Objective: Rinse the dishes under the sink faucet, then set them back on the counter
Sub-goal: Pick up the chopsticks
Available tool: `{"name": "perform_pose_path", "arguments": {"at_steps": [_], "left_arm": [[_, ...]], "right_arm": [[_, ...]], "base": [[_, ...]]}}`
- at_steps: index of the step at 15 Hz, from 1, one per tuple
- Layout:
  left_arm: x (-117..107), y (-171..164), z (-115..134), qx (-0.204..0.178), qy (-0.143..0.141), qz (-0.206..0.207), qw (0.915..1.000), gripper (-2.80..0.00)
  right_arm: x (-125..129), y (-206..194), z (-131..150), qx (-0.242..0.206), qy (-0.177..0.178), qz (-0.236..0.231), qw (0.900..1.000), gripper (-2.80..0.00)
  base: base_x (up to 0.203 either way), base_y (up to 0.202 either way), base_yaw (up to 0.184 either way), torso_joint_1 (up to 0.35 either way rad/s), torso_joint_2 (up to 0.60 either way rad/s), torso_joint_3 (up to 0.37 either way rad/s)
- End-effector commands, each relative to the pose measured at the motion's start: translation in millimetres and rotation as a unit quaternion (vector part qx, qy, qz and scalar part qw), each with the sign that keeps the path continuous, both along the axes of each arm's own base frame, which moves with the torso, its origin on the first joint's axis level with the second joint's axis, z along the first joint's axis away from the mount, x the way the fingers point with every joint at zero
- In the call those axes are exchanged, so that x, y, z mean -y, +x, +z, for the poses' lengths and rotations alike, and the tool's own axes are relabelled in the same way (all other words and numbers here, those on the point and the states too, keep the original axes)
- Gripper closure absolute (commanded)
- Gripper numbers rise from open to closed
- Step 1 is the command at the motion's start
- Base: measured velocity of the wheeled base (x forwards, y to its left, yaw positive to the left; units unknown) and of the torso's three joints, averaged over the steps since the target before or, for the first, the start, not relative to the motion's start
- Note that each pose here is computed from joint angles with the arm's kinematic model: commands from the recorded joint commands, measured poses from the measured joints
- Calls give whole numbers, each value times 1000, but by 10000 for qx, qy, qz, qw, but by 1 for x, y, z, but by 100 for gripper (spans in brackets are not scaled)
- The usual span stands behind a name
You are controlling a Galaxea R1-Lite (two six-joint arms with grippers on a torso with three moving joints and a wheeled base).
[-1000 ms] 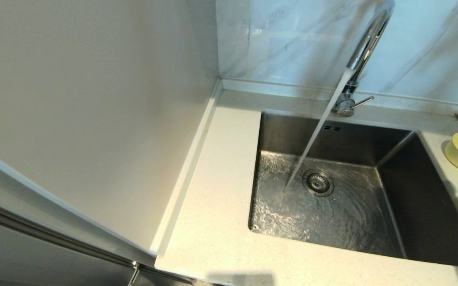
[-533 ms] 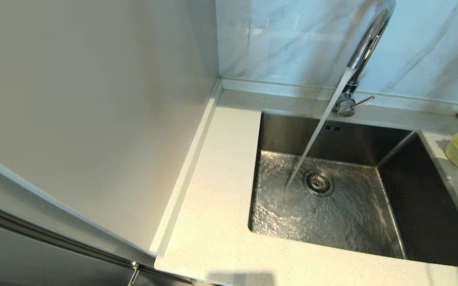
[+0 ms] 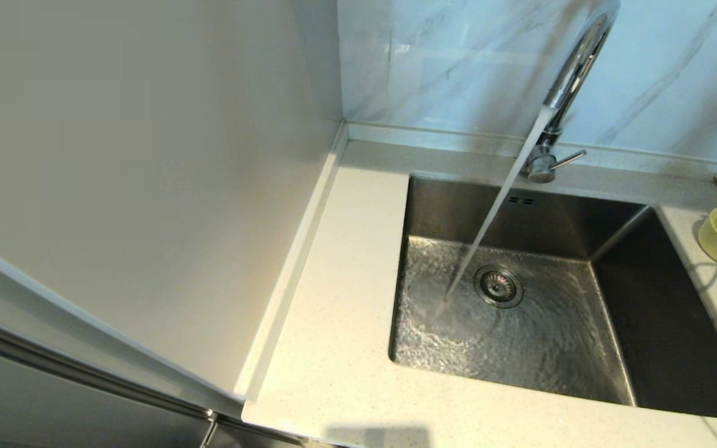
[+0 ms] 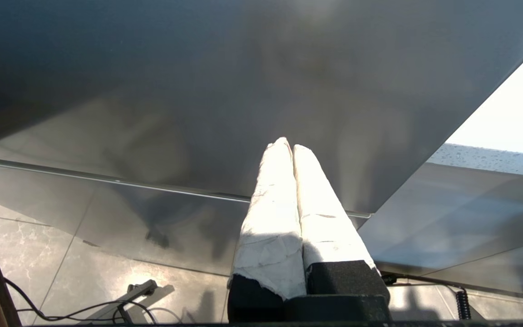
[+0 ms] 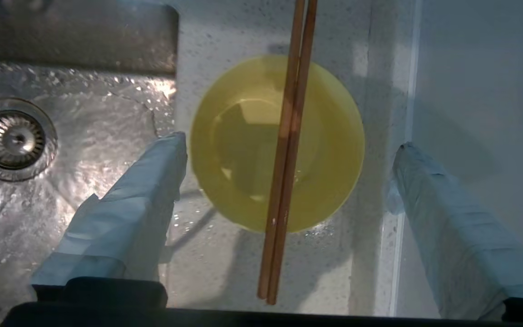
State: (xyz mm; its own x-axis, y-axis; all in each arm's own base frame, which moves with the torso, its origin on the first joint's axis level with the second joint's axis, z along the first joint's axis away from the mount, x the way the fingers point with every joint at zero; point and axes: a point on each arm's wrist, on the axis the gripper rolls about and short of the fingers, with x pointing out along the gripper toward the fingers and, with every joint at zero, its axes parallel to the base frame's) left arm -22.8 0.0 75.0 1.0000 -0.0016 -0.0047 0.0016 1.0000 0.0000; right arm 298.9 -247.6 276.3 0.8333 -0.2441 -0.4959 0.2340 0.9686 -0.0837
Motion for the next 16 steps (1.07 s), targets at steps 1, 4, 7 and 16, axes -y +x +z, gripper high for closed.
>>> {"name": "perform_pose_path", "arguments": {"at_steps": [1,4,7,16], "left_arm": [[0,0,0,0,0,0,10000,0],[0,0,0,0,0,0,10000,0],[0,0,0,0,0,0,10000,0],[0,0,0,0,0,0,10000,0]], "right_arm": [[9,8,-13,-115,87,5,9999,-280],[16,17,-24,-102,88,6,9999,-280],[15,22,-27,-96,85,41,9999,-280],[18,38,-38,-144,155,89,9997,-280]], "base": [[0,0,0,0,0,0],[0,0,0,0,0,0],[0,0,0,0,0,0],[0,0,0,0,0,0]]}}
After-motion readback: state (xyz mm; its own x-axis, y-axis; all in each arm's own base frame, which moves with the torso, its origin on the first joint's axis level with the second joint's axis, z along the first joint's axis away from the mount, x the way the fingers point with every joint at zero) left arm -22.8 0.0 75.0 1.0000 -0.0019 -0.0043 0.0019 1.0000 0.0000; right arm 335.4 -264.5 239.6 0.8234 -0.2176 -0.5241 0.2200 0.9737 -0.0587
